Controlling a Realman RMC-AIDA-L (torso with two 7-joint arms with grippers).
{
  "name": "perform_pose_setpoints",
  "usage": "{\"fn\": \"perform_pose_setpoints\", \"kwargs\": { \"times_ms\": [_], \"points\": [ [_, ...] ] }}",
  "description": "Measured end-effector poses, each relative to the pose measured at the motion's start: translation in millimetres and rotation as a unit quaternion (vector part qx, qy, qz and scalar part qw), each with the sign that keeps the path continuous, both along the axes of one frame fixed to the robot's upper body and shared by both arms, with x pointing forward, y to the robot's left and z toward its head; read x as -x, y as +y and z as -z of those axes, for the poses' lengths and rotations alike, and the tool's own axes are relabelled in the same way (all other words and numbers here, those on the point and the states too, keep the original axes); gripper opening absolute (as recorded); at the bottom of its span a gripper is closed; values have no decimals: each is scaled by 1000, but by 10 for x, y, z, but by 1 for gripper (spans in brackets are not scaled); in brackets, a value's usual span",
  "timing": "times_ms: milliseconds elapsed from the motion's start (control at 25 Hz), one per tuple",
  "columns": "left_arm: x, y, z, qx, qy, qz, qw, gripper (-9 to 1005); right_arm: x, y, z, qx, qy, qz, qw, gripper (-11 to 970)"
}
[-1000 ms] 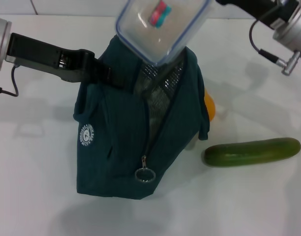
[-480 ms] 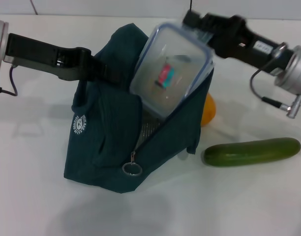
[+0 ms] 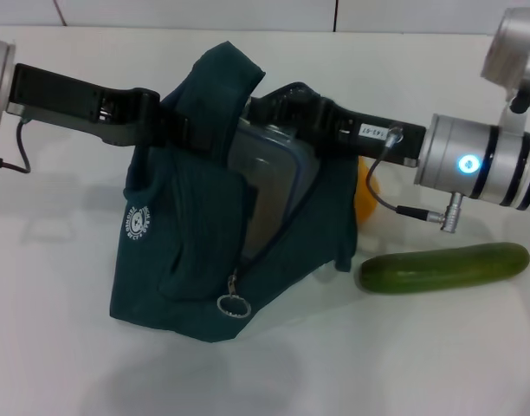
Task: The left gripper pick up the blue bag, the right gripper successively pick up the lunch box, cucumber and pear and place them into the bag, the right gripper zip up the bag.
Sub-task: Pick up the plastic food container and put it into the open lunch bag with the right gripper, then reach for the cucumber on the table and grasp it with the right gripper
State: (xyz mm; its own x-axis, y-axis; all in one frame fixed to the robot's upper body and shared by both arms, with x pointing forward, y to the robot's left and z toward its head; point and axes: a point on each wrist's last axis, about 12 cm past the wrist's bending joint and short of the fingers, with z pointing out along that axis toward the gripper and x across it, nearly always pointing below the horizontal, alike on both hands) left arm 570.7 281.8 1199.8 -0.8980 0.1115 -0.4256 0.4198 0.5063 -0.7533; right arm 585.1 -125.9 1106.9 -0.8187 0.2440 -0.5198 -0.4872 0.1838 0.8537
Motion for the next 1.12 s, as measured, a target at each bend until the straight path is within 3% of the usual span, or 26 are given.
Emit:
{"fn": "perform_pose_setpoints", "kwargs": {
  "times_ms": [280, 480, 600, 760, 920, 1120],
  "points": [
    [17, 22, 12, 0, 0, 0, 1000, 39, 87, -136, 0, -26, -28, 13, 999, 111],
    [23, 96, -1, 3, -3, -11, 1000, 39, 68, -324, -37, -48, -43, 34, 997, 304],
    [24, 107, -3, 2, -3, -12, 1000, 39, 77, -598, -87, -73, -81, 64, 992, 441],
    [51, 161, 10, 3, -2, -18, 1000, 39, 88, -1155, -183, -75, -145, 122, 979, 601],
    [75, 212, 2, 11, -6, -23, 1000, 39, 50, -1560, -345, -15, -196, 113, 974, 737],
    [78, 225, 2, 11, -8, -23, 1000, 39, -107, -1778, -677, 129, -212, 8, 969, 790]
  ]
}}
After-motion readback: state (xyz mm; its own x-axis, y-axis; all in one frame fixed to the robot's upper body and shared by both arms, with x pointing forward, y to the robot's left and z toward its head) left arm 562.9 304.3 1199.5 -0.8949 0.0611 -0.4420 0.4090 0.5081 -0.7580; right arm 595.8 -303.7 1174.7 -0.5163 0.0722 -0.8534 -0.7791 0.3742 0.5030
